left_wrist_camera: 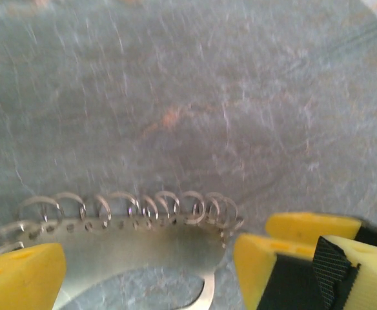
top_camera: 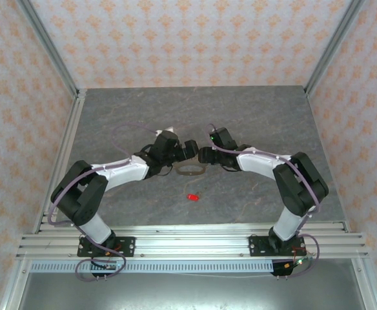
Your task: Put the keys on the keyring
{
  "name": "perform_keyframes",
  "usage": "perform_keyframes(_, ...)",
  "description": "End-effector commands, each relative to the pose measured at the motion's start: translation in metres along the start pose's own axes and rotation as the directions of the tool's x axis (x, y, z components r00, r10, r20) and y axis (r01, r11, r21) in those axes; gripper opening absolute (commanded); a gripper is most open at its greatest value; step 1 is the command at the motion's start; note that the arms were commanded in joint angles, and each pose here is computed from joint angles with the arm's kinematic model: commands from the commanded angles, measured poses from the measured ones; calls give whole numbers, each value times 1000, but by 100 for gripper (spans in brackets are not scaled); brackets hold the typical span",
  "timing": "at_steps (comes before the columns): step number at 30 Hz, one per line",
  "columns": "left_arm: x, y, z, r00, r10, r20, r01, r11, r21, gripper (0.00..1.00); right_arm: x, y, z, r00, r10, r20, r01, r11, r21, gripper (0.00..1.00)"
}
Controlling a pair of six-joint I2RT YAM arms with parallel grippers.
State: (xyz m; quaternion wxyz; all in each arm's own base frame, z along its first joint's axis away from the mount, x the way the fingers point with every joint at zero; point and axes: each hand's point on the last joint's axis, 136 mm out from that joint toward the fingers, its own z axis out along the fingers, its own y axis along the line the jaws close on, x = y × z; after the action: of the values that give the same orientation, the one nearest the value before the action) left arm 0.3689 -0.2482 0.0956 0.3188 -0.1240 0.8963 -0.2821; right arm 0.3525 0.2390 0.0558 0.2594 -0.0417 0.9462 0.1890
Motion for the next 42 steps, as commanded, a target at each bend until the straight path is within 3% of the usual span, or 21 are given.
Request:
perform_keyframes(1,5,4,3,999,-37,16,37,999,3,100,-4,1,8,1000,-7,-7,7,1000,-3,62)
perform_keyframes(13,7,21,21,999,-37,30,38,998,-52,100,9,6,19,999,14,-52,-17,998,-53,59)
perform_keyframes(33,-15,45,42,998,-44,37,48,993,-108,100,2,2,19,999,-13,-36,13,1000,-13,59)
perform_keyframes(42,-28,26,37,999,-33,27,35,998,-52,100,2,2,0,998,-53,-17,53,998,-15,59)
